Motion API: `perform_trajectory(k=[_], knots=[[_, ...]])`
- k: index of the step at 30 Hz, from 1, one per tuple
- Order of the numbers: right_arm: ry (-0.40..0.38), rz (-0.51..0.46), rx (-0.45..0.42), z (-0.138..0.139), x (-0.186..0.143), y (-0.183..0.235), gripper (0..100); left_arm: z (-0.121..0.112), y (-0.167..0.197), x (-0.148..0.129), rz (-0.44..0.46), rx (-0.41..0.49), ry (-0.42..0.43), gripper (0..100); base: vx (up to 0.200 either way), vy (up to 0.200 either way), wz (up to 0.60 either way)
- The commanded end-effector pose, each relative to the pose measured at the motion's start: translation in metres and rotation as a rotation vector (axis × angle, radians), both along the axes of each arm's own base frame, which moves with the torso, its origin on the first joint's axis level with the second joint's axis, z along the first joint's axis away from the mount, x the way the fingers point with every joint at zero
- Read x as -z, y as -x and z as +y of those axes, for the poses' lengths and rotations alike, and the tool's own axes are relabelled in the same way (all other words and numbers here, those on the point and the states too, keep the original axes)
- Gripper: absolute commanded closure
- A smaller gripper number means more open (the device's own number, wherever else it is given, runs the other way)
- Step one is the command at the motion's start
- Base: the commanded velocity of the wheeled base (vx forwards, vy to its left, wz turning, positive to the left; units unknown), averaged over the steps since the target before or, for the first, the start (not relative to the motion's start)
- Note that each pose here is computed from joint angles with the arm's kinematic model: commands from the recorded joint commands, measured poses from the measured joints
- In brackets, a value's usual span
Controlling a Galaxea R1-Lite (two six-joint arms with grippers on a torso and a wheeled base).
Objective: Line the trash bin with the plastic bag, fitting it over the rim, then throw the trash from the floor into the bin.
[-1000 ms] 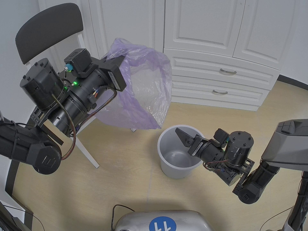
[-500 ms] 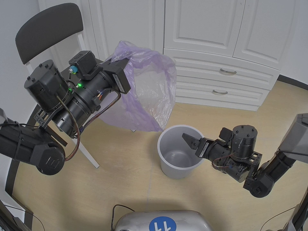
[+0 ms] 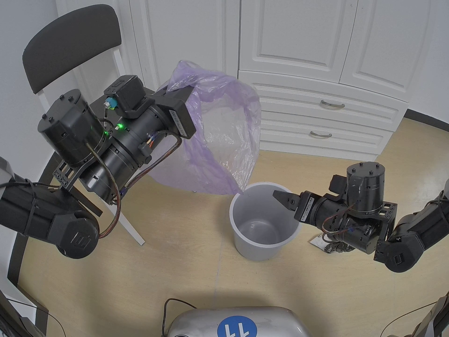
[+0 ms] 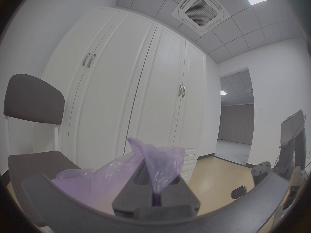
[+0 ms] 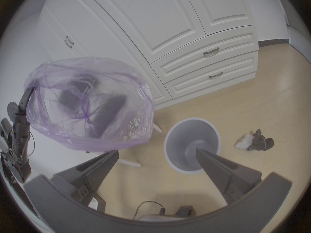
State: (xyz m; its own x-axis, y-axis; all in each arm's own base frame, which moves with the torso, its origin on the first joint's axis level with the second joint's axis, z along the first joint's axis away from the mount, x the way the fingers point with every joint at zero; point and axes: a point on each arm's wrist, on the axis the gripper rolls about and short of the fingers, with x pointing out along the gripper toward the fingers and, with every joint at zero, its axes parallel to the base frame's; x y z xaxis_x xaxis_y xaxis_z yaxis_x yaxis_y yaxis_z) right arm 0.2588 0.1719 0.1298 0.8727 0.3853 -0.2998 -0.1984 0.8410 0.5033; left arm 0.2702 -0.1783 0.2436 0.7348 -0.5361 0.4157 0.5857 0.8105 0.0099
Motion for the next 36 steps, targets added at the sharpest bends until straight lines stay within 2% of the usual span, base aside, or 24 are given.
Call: perform_trajectory(k=[1,7,15,17,20,22,34,36], knots=[[-0.015,-0.001,0.0,0.005,0.008,-0.008,0,-0.006,0.001,0.002,-0.01,0.016,0.008,100,0.0,0.0,0.0],[-0.009,0.012,-0.004,0.008,0.014,-0.009,0,-0.013,0.009,-0.003,-0.058,0.049,0.043,100,0.0,0.0,0.0],[-0.016,0.02,0.001,0.008,0.017,-0.011,0,-0.017,0.016,-0.004,-0.071,0.072,0.054,100,0.0,0.0,0.0],[-0.03,0.024,0.004,0.008,0.017,-0.012,0,-0.017,0.016,-0.005,-0.076,0.072,0.058,100,0.0,0.0,0.0],[-0.143,-0.014,0.019,0.012,0.011,-0.018,0,-0.018,0.02,-0.008,-0.098,0.08,0.075,100,0.0,0.0,0.0],[-0.17,-0.037,0.016,0.013,0.013,-0.02,0,-0.019,0.022,-0.01,-0.108,0.083,0.084,100,0.0,0.0,0.0],[-0.194,-0.033,0.002,0.004,0.018,-0.029,0,-0.029,0.03,-0.011,-0.135,0.121,0.112,100,0.0,0.0,0.0],[-0.235,-0.042,0.001,0.004,0.016,-0.03,0,-0.03,0.035,-0.014,-0.139,0.135,0.117,100,0.0,0.0,0.0]])
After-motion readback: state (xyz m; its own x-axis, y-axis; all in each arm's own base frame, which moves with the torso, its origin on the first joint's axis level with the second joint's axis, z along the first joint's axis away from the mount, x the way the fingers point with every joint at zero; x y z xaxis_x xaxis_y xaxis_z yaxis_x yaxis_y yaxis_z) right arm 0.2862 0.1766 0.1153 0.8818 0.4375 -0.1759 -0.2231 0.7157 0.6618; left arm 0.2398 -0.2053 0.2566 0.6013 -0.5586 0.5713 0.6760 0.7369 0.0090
